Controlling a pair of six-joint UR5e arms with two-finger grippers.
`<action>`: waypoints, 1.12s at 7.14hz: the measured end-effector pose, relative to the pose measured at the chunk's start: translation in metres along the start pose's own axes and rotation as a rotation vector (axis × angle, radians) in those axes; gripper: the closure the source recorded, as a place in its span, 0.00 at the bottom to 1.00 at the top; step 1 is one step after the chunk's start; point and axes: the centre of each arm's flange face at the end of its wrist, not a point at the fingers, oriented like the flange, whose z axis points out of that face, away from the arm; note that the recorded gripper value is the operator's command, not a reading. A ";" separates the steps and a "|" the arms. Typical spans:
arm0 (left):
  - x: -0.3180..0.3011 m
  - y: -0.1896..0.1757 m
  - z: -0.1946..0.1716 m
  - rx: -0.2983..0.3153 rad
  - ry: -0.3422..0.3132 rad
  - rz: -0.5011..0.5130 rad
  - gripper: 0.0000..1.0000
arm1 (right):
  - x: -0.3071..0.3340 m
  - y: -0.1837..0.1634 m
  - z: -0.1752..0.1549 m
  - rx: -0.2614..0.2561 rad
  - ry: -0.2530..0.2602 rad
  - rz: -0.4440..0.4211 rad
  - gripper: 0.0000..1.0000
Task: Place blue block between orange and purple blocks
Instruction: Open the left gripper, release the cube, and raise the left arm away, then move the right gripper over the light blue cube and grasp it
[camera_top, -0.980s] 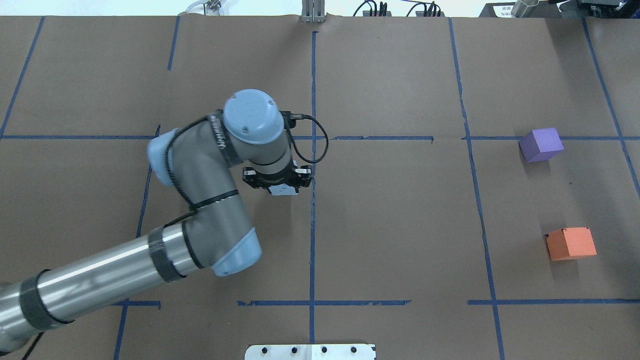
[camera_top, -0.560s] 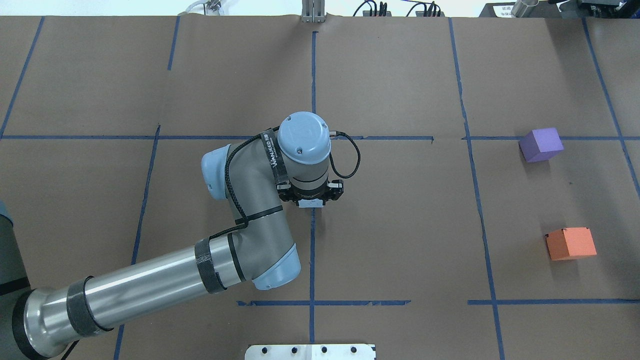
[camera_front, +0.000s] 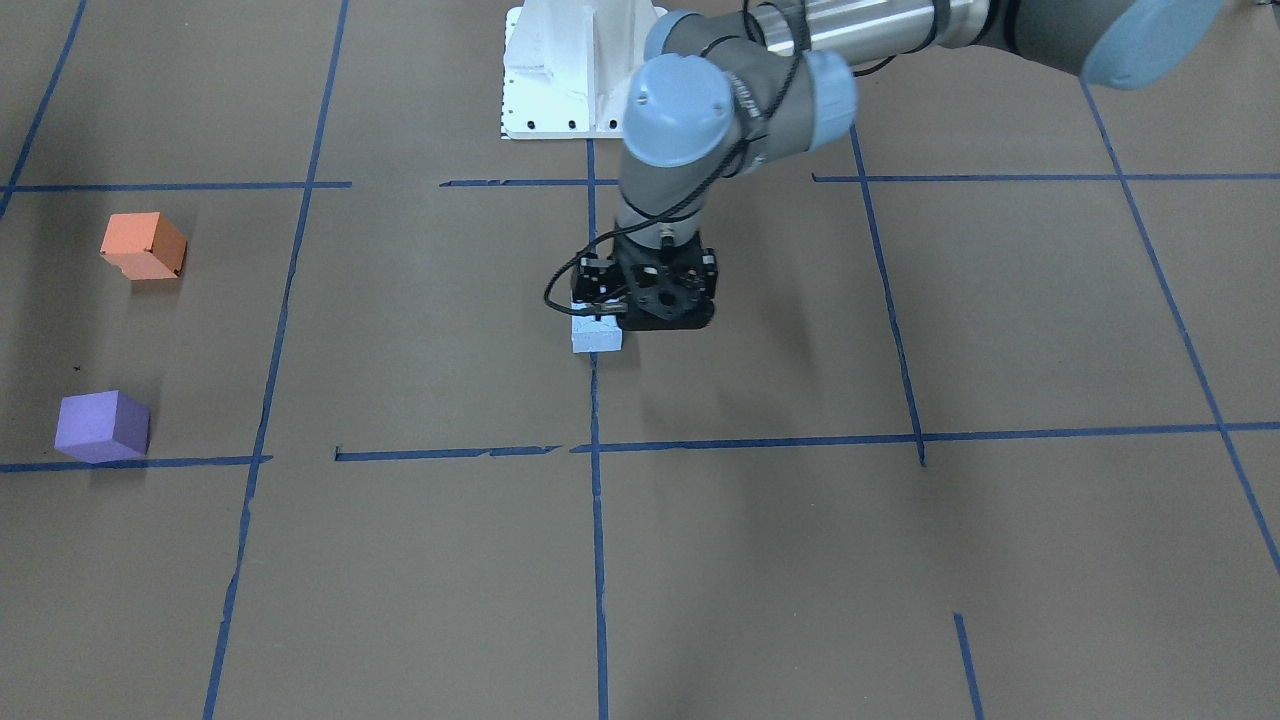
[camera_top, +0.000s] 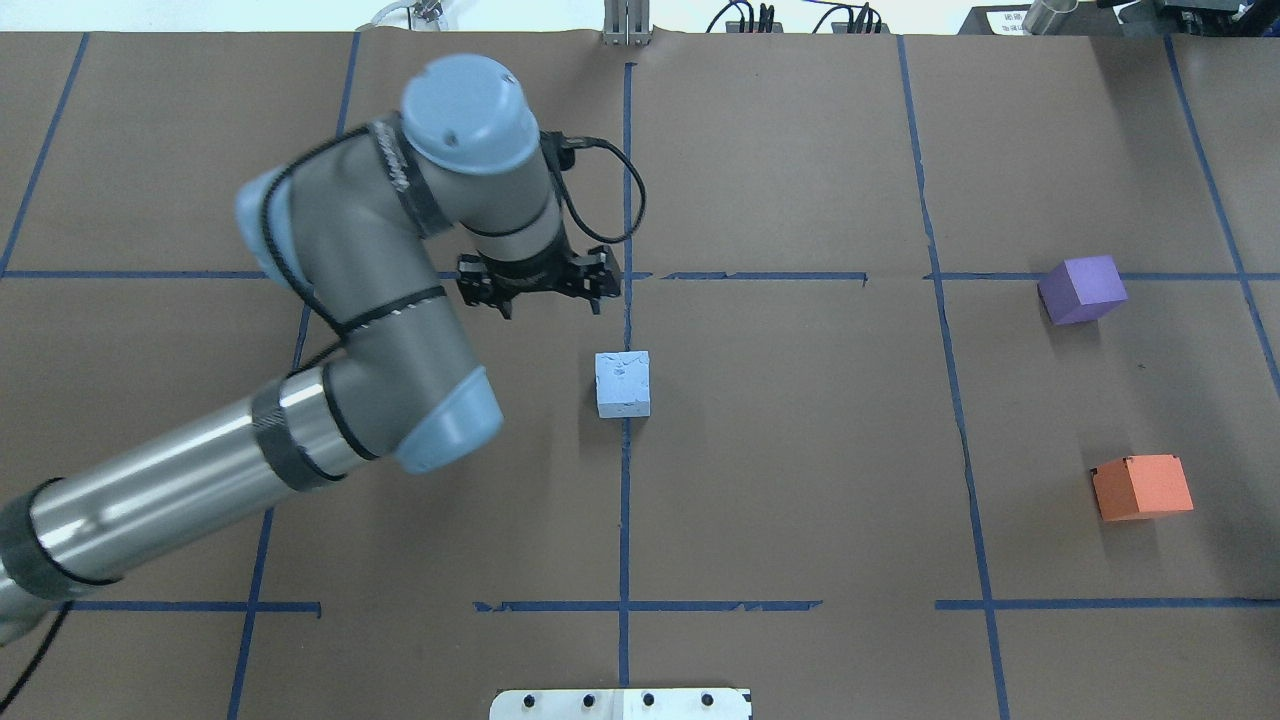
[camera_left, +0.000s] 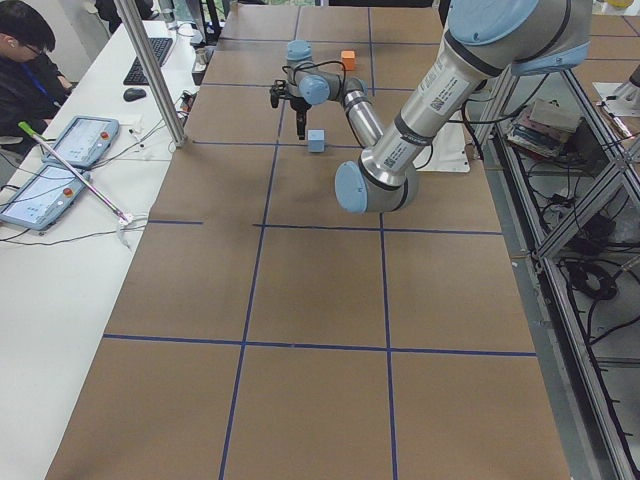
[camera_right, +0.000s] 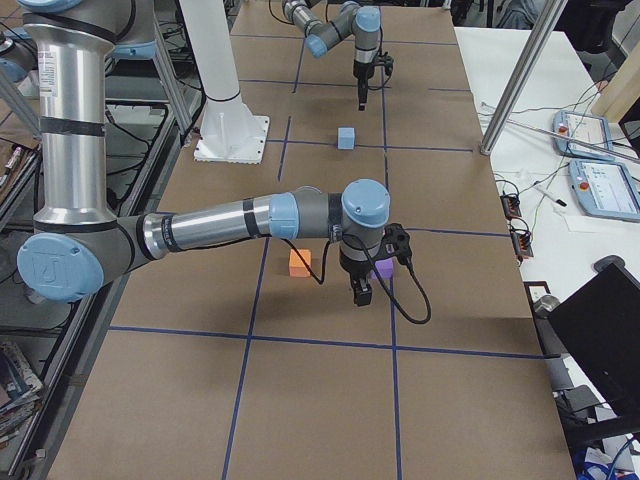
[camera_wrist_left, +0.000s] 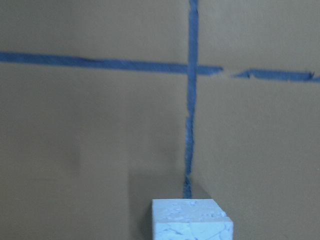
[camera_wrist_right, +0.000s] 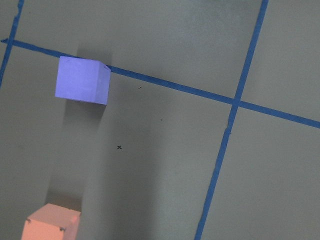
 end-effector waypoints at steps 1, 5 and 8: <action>-0.073 -0.015 -0.029 0.019 -0.030 0.029 0.00 | -0.029 -0.013 -0.002 0.006 -0.005 0.017 0.00; -0.381 -0.035 -0.100 0.032 -0.176 0.132 0.00 | -0.230 -0.105 0.015 -0.003 -0.062 0.084 0.00; -0.599 0.000 -0.136 -0.021 -0.186 0.191 0.00 | -0.441 -0.133 0.063 0.007 -0.036 0.160 0.00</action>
